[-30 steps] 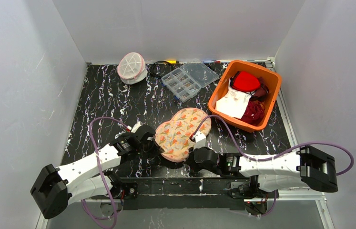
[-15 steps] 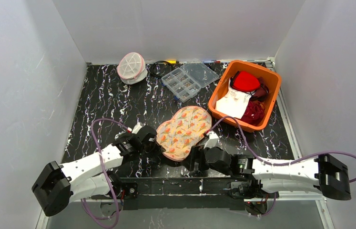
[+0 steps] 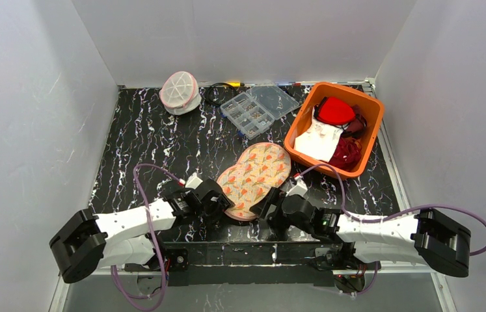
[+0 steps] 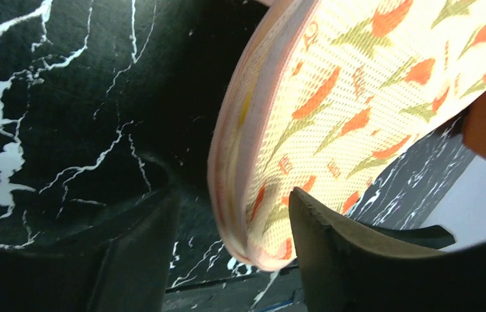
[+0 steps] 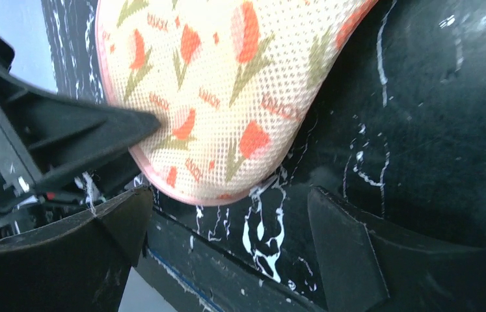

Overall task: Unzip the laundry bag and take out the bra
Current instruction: Unzip the laundry bag at the center of the board.

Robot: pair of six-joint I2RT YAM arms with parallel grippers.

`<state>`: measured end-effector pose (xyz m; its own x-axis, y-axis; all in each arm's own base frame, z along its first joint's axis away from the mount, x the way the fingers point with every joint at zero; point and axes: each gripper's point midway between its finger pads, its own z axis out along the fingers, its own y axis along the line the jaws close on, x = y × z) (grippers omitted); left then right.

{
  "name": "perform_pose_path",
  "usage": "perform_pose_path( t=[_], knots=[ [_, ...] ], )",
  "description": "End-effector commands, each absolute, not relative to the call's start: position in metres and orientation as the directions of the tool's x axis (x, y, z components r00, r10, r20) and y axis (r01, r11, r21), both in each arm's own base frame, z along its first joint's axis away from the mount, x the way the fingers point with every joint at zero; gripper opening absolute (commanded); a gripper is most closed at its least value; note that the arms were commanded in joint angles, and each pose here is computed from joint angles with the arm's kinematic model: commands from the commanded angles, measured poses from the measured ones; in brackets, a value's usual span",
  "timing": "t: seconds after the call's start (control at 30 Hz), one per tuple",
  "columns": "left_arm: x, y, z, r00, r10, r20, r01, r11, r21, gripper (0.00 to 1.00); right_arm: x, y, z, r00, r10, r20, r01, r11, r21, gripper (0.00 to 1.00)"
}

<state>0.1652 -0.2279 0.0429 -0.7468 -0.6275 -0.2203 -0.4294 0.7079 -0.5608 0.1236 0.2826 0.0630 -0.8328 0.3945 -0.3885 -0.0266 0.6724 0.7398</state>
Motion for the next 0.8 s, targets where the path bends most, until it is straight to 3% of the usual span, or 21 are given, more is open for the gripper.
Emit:
perform_pose_path(
  t=[0.0,0.07,0.13,0.3,0.47,0.77],
  knots=[
    [0.158,-0.218,0.050,-0.776,-0.573,-0.265,-0.380,0.759,-0.528,0.70,0.148,0.279,0.081,-0.776,0.473,-0.418,0.005,0.666,0.746,0.97],
    [0.147,-0.207,0.051,-0.799,-0.534,-0.276,-0.354,0.789,-0.502,0.79,0.155,0.268,0.074,-0.766,0.459,-0.450,0.008,0.707,0.707,0.97],
    [0.138,-0.196,0.055,-0.819,-0.496,-0.289,-0.324,0.815,-0.481,0.82,0.164,0.258,0.068,-0.759,0.449,-0.471,0.014,0.735,0.678,0.97],
    [0.123,-0.167,0.067,-0.829,-0.438,-0.348,-0.254,0.849,-0.464,0.84,0.191,0.251,0.060,-0.778,0.385,-0.496,-0.021,0.774,0.633,0.95],
    [0.135,-0.150,0.092,-0.777,-0.397,-0.488,-0.149,0.870,-0.470,0.84,0.212,0.268,0.049,-0.808,0.275,-0.521,-0.097,0.810,0.578,0.89],
    [0.157,-0.111,0.119,-0.711,-0.253,-0.656,-0.142,0.965,-0.218,0.83,0.229,0.289,0.024,-0.824,-0.011,-0.567,-0.310,0.846,0.434,0.58]
  ],
)
